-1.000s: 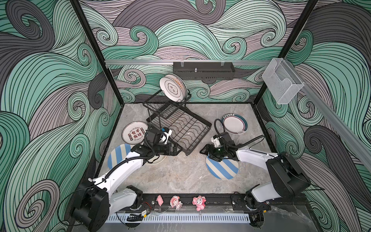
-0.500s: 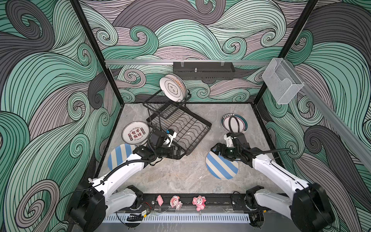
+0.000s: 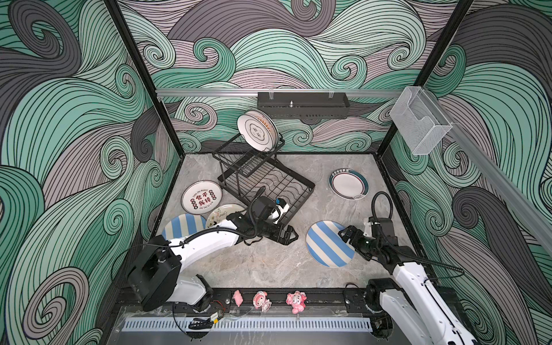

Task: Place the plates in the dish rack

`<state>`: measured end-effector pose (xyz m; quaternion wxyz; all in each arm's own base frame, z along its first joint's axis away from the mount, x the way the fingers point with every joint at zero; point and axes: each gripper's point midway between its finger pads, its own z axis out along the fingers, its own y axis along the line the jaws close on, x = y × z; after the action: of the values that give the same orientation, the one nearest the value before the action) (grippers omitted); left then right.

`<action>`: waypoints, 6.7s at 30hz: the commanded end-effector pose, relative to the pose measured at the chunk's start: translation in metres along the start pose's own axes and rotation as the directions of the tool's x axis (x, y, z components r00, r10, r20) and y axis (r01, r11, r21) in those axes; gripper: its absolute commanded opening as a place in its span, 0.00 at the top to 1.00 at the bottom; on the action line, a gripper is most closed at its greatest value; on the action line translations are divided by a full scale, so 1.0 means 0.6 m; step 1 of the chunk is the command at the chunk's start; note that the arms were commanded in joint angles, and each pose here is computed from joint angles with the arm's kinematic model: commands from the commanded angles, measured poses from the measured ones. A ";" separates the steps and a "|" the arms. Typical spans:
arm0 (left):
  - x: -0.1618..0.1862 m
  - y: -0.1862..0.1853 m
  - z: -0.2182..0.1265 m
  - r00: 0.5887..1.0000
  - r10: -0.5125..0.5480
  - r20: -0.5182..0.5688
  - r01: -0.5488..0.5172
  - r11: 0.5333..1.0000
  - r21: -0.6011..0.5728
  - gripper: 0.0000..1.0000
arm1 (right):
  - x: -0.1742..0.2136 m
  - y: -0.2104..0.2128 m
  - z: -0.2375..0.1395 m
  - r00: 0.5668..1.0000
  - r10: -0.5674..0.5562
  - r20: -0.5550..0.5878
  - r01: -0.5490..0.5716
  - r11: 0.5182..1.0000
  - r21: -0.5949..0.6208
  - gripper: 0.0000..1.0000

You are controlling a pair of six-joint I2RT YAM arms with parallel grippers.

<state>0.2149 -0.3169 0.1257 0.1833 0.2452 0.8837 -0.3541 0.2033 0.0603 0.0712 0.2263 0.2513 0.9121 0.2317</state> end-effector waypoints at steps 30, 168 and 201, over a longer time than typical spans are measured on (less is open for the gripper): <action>0.002 -0.053 0.167 0.968 0.129 -0.217 -0.105 0.987 0.118 0.01 | 0.042 -0.053 0.043 0.979 0.161 -0.126 -0.165 0.986 -0.016 0.03; -0.026 -0.103 0.221 0.971 0.040 -0.237 -0.018 0.995 0.094 0.01 | -0.013 0.068 -0.049 0.999 -0.021 -0.049 0.006 0.956 -0.292 0.96; -0.061 0.103 -0.385 0.922 -0.052 0.384 0.198 0.916 -0.350 0.02 | -0.168 0.447 -0.255 0.719 -0.524 0.456 0.687 0.635 -0.353 1.00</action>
<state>0.2469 -0.1522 0.2994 0.3970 0.0941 0.8694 -0.2789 0.2743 0.1522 0.3399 0.4324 -0.0741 0.8203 0.3669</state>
